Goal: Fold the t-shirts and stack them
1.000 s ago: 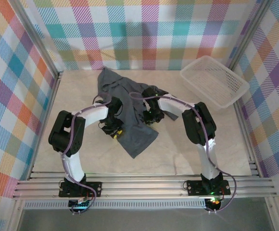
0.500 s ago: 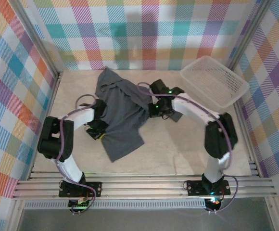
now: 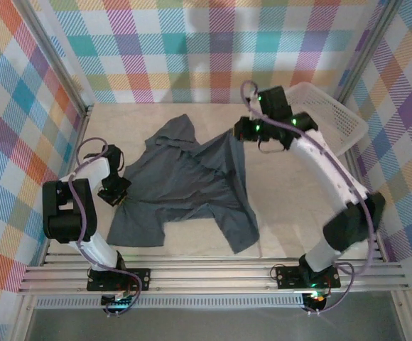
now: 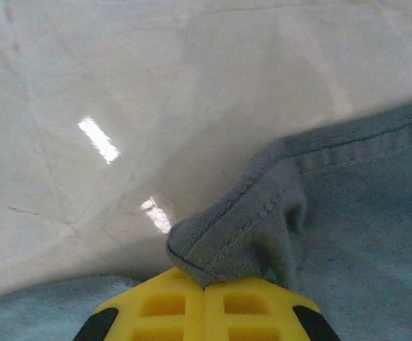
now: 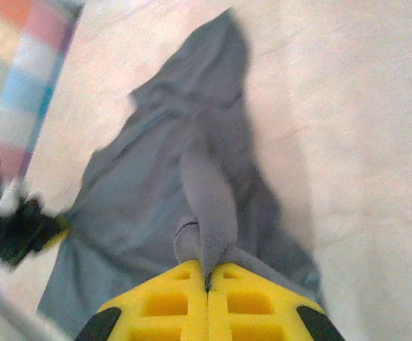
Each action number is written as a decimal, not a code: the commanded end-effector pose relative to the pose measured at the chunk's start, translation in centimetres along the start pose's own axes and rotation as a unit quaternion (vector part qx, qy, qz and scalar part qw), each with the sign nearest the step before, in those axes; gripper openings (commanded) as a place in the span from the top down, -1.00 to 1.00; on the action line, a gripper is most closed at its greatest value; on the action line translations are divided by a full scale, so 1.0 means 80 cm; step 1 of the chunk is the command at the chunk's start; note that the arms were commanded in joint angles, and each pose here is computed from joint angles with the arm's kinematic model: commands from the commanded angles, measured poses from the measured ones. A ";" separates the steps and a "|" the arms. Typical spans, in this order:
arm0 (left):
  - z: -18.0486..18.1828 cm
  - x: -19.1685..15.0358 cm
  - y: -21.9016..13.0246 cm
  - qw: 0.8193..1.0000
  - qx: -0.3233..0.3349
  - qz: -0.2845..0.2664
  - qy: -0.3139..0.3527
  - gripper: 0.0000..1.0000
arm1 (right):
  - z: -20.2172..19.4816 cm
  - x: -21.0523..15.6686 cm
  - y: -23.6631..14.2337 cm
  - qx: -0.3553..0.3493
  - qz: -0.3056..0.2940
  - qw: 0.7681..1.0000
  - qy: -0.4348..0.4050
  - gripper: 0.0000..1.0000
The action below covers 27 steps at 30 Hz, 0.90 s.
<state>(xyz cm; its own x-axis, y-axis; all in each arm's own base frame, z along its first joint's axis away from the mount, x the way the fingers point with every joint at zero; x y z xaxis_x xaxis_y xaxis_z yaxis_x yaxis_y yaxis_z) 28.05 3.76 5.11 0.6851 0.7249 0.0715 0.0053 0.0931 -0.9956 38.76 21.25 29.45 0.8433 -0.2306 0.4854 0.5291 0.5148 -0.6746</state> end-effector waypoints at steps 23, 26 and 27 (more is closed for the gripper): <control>-0.044 -0.018 -0.024 0.998 -0.049 0.013 0.039 1.00 | -0.156 -0.127 0.021 -0.194 0.105 0.957 0.189 -0.09; -0.047 -0.015 -0.027 0.998 -0.052 0.011 0.046 1.00 | -0.164 -0.218 0.013 -0.213 0.184 0.946 0.163 -0.24; -0.048 -0.015 -0.028 0.997 -0.053 0.011 0.046 1.00 | -0.167 -0.244 0.012 -0.213 0.210 0.940 0.164 -0.27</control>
<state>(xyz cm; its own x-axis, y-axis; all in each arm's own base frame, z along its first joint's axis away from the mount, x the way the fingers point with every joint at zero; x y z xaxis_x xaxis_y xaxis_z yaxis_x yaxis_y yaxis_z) 30.27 0.31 5.88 0.7296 0.6821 0.0486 0.0626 0.0042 -0.9980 28.27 14.46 15.36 0.9098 -0.3999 0.1111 0.2221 0.2431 -0.9442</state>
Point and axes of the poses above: each hand's point on the last joint's axis, 136 mm out from that joint toward the fingers, its own y axis out along the fingers, its own z axis along the line the jaws close on, x = y × z, the point moved 2 cm from there along -y, back along the fingers, and after that the axes turned 11 degrees about y, right-handed, at the moved point
